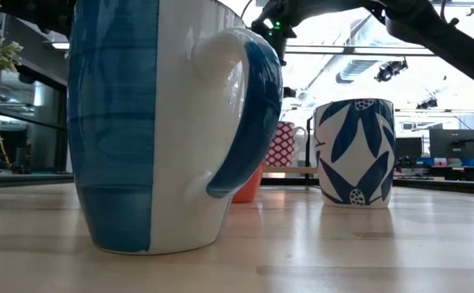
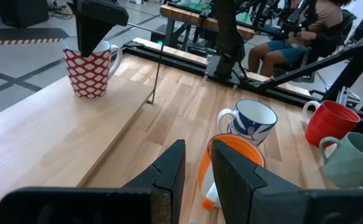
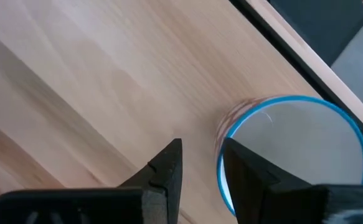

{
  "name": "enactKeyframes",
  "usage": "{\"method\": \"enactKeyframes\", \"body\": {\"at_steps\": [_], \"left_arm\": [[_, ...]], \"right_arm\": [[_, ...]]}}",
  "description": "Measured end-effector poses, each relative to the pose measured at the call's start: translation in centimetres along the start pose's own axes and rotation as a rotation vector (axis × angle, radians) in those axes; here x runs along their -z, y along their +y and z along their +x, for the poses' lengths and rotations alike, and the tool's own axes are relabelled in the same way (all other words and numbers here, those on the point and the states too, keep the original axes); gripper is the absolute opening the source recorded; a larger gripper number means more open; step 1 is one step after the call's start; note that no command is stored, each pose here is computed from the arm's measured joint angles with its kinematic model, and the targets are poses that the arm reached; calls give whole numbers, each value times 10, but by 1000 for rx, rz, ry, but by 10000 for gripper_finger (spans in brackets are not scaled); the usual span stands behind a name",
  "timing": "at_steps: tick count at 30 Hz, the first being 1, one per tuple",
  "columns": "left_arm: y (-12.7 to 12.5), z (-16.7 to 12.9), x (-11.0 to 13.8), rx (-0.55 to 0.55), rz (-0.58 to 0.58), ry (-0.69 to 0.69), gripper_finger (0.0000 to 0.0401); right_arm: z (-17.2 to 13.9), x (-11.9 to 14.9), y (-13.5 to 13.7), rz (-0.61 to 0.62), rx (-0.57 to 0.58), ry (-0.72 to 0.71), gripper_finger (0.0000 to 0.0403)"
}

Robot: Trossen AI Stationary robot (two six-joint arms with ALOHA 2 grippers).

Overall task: Place coffee mugs
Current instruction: Put the red white patterned mug on the shelf

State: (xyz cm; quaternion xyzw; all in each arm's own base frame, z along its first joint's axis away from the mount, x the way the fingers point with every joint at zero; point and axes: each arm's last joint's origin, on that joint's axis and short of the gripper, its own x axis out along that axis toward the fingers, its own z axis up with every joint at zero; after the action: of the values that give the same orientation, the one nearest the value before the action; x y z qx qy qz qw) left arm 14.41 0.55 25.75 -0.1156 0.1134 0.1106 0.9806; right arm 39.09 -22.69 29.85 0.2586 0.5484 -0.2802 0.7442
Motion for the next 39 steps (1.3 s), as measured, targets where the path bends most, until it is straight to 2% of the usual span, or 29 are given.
{"method": "enactKeyframes", "body": {"at_steps": [32,39], "left_arm": [[0,0,0,0,0,0,72],[0,0,0,0,0,0,72]], "right_arm": [[7,-2,25,-28,-38,-82,93],[11,-3,24,-21,-8,-83,53]]}}
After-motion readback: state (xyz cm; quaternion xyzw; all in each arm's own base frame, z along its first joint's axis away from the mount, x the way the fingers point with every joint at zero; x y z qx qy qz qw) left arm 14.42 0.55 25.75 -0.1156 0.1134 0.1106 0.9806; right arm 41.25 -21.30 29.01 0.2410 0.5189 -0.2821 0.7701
